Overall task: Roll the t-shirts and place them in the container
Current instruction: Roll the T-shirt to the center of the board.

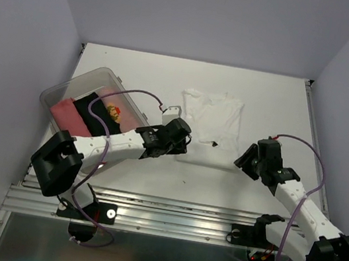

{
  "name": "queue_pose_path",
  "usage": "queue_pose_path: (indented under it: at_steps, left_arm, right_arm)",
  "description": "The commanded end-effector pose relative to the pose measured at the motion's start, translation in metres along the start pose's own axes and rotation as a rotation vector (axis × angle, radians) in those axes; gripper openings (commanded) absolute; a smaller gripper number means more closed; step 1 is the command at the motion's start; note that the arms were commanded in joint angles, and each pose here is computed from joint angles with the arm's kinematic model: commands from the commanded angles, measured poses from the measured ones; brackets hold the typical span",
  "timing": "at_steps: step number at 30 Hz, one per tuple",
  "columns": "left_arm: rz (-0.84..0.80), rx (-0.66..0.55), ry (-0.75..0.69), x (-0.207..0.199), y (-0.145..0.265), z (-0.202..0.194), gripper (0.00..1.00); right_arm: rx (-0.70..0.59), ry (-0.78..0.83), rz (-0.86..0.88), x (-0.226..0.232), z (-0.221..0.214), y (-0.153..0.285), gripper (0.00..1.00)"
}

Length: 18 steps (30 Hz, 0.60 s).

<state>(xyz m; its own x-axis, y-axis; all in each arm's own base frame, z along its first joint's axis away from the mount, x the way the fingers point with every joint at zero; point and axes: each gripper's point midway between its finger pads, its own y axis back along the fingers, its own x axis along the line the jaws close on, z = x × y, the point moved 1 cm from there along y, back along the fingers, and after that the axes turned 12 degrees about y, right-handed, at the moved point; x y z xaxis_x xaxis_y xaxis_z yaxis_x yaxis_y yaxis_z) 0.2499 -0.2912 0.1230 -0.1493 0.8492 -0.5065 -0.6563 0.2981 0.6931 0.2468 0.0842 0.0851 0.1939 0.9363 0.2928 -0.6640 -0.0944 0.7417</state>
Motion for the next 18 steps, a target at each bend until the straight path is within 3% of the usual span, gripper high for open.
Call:
queue_pose_path:
  at_steps: [1,6,18]
  left_arm:
    - [0.025,0.092,0.045,0.025,-0.011,-0.033,0.57]
    - [0.042,0.115,0.069,0.034,-0.023,-0.045,0.63]
    - [0.076,0.096,0.112,0.049,-0.045,-0.055,0.58]
  right_arm:
    - [0.072,-0.063,0.044,0.001,-0.027,0.000,0.52]
    - [0.083,-0.088,0.034,-0.003,-0.035,-0.006,0.52]
    - [0.064,-0.109,0.041,0.000,-0.032,-0.020,0.46]
